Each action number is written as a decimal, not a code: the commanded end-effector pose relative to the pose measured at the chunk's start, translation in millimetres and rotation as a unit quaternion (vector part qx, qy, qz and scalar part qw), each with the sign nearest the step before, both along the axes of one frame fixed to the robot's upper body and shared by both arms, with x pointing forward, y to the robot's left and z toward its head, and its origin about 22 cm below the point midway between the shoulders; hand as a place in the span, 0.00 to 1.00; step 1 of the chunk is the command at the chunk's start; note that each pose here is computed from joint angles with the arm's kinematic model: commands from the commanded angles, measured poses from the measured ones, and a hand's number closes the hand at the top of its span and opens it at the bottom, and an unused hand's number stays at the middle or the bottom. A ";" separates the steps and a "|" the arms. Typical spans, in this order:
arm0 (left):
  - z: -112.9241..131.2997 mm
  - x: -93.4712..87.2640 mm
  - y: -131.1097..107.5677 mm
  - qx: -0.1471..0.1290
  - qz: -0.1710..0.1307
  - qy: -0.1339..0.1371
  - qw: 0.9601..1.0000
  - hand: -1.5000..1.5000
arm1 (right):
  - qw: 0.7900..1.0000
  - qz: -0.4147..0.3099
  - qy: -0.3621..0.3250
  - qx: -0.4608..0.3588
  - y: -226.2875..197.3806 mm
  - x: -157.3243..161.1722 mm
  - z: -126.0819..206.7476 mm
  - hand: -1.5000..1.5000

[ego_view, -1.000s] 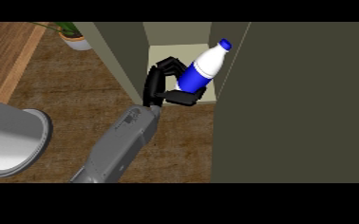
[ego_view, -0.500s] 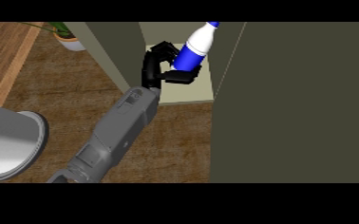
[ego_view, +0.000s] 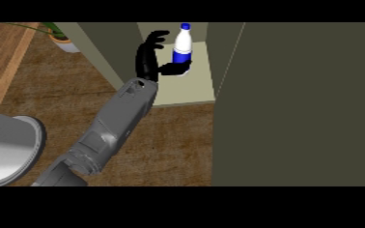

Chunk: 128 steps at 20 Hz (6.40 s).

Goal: Pick up the bottled water, place it into the cabinet and close the cabinet

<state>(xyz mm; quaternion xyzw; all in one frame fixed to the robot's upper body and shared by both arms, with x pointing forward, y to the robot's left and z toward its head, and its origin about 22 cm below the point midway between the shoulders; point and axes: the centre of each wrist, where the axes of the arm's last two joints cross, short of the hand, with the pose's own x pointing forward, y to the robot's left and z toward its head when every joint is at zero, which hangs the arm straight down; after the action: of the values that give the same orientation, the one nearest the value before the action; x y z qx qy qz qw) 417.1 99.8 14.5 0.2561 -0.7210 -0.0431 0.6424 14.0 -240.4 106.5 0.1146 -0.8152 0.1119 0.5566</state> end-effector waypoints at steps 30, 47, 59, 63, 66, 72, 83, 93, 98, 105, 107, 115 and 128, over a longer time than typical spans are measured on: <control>5.1 -51.2 -39.1 -0.341 -0.297 -0.075 0.889 0.00 | 1.000 0.008 -0.007 0.014 10.8 6.4 22.4 0.00; -34.4 -213.5 42.0 -0.377 -0.274 -0.053 0.883 0.00 | 1.000 0.000 -0.002 -0.007 19.8 -2.3 32.0 0.00; -34.9 -273.5 136.3 -0.357 -0.294 -0.074 0.884 0.00 | 0.964 0.231 -0.035 -0.128 17.3 11.5 41.9 1.00; -32.5 -285.6 169.9 -0.347 -0.284 -0.084 0.890 0.00 | 0.966 0.232 -0.037 -0.107 25.6 13.2 53.4 1.00; -26.1 -298.6 189.2 -0.347 -0.291 -0.080 0.888 0.00 | 0.971 0.226 -0.023 -0.080 32.3 14.3 54.3 1.00; -19.5 -306.0 217.1 -0.344 -0.310 -0.089 0.882 0.00 | 0.964 0.257 0.025 -0.071 41.4 21.1 52.5 1.00; -9.6 -301.1 240.8 -0.344 -0.333 -0.083 0.874 0.00 | 0.928 0.330 -0.010 -0.172 53.6 59.7 40.3 1.00; 3.1 -293.3 255.7 -0.324 -0.347 -0.086 0.876 0.00 | 0.942 0.309 0.014 -0.127 72.7 82.2 30.9 1.00; 5.1 -289.3 258.5 -0.327 -0.343 -0.097 0.875 0.00 | 0.953 0.287 0.027 -0.094 75.7 89.8 28.3 1.00; 14.0 -284.4 267.3 -0.319 -0.350 -0.095 0.876 0.00 | 0.953 0.290 0.078 -0.033 86.2 107.4 16.8 1.00; 13.1 -282.5 266.8 -0.323 -0.348 -0.098 0.875 0.00 | 0.950 0.297 0.093 -0.014 90.1 117.0 14.1 1.00; 16.0 -284.6 277.6 -0.319 -0.337 -0.094 0.881 0.00 | 0.965 0.234 0.118 0.004 87.8 186.9 9.8 1.00; 11.7 -294.4 291.5 -0.338 -0.324 -0.086 0.880 0.00 | 0.984 0.083 0.154 -0.024 127.8 346.0 30.1 1.00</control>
<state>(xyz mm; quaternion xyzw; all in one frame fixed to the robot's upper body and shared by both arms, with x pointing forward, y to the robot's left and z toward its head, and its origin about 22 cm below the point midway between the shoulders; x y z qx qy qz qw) 123.0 384.6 25.7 -0.2090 -0.7809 0.0140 0.5885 319.1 -129.5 129.7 0.2104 -0.7092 0.1640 0.6525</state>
